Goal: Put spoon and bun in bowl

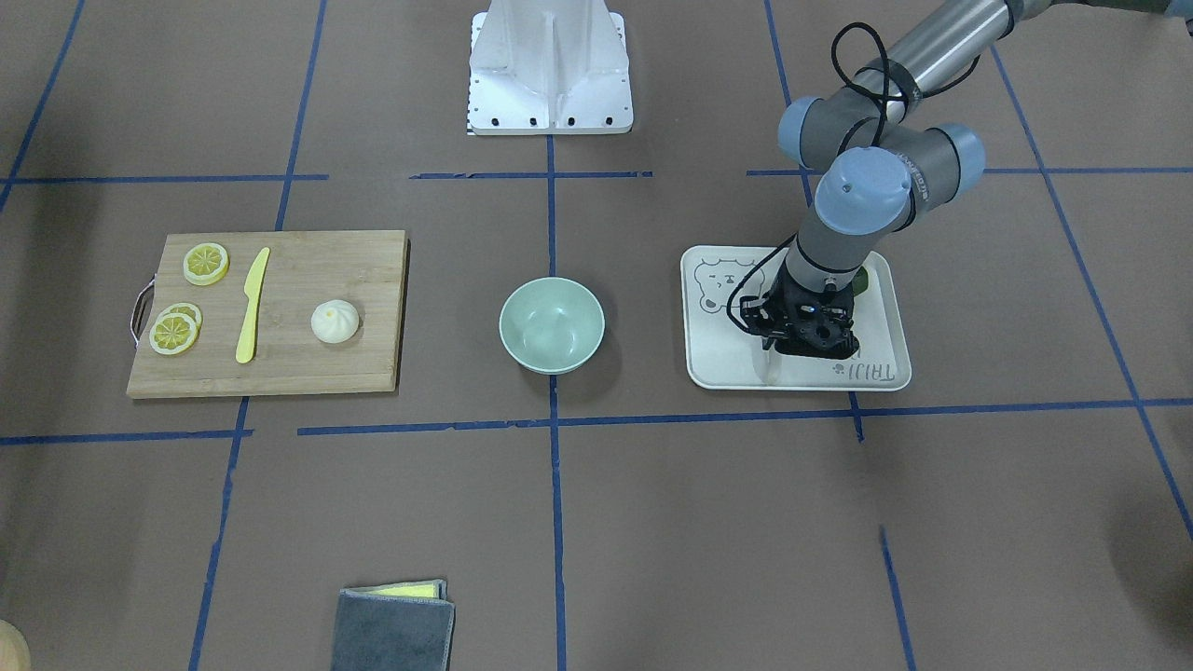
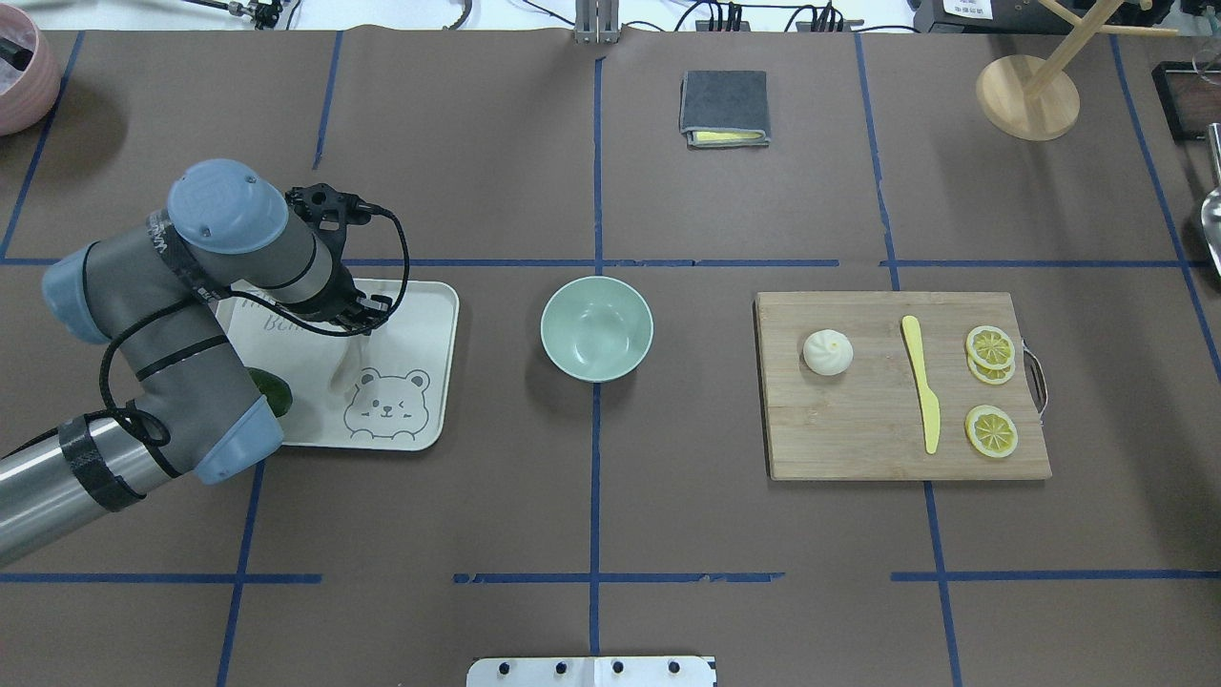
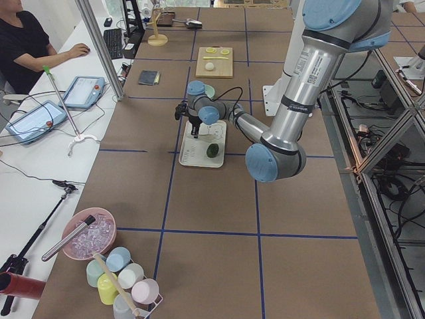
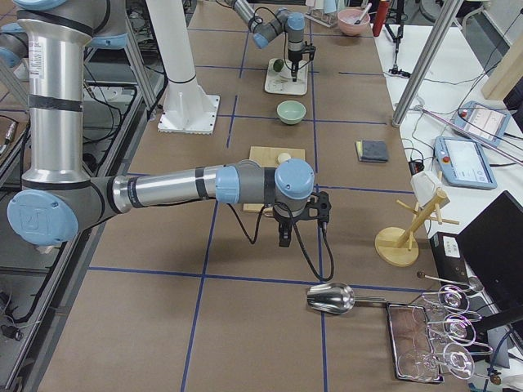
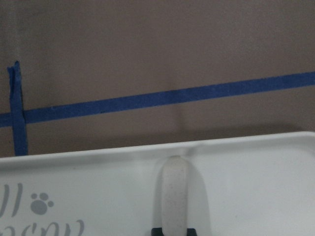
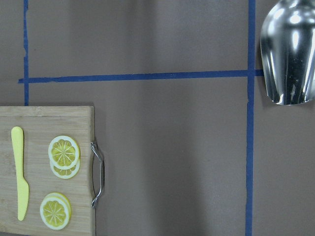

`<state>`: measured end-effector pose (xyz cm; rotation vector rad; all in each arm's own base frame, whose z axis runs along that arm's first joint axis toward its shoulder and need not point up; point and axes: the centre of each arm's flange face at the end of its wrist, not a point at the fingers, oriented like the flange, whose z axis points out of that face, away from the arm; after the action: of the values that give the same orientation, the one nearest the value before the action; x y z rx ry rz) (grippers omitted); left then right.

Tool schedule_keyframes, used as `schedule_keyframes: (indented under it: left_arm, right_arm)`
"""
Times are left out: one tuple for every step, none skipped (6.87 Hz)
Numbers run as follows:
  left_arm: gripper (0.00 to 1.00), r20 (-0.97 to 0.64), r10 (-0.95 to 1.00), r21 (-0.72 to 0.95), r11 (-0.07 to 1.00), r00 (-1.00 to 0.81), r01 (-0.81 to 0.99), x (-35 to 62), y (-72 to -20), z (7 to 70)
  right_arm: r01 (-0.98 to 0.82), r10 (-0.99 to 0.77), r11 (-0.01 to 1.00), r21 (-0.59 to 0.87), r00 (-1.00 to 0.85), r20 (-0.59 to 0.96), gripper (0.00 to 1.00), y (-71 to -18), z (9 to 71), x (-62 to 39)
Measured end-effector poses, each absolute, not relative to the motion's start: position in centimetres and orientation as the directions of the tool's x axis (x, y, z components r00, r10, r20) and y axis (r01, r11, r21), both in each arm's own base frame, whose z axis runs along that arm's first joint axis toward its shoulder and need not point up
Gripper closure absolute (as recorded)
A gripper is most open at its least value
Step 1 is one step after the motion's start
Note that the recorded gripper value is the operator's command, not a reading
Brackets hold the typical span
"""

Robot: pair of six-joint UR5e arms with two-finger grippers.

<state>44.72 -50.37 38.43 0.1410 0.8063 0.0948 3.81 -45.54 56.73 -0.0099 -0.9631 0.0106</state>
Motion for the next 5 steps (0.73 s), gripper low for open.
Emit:
schedule_keyframes:
  left_arm:
    - [1.0,-0.722,0.146,0.175,0.984,0.676,-0.025,44.4,-50.2,37.1]
    - [1.0,-0.736,0.158,0.193,0.981,0.658,-0.019,44.2,-50.2,34.3]
    - [1.0,-0.75,0.172,0.213,0.977,0.638,-0.013,44.7,-50.5,30.5]
    - [1.0,-0.771,0.19,0.234,0.972,0.609,-0.007,45.8,-50.6,26.4]
    - [1.0,-0.798,0.194,0.239,0.971,0.57,0.004,48.1,-50.4,22.2]
  right_arm:
    - [-0.005,0.013,1.0,-0.013,0.564,0.826,0.0,-45.5,56.6,3.8]
    - [-0.005,0.012,1.0,-0.011,0.558,0.83,0.0,-45.6,56.4,3.7]
    - [-0.004,0.01,1.0,-0.009,0.549,0.836,0.0,-45.6,56.2,3.6]
    - [0.001,0.004,1.0,-0.006,0.53,0.848,0.0,-45.6,55.9,3.3]
    - [0.012,-0.005,1.0,-0.001,0.508,0.861,0.0,-45.6,55.3,2.7]
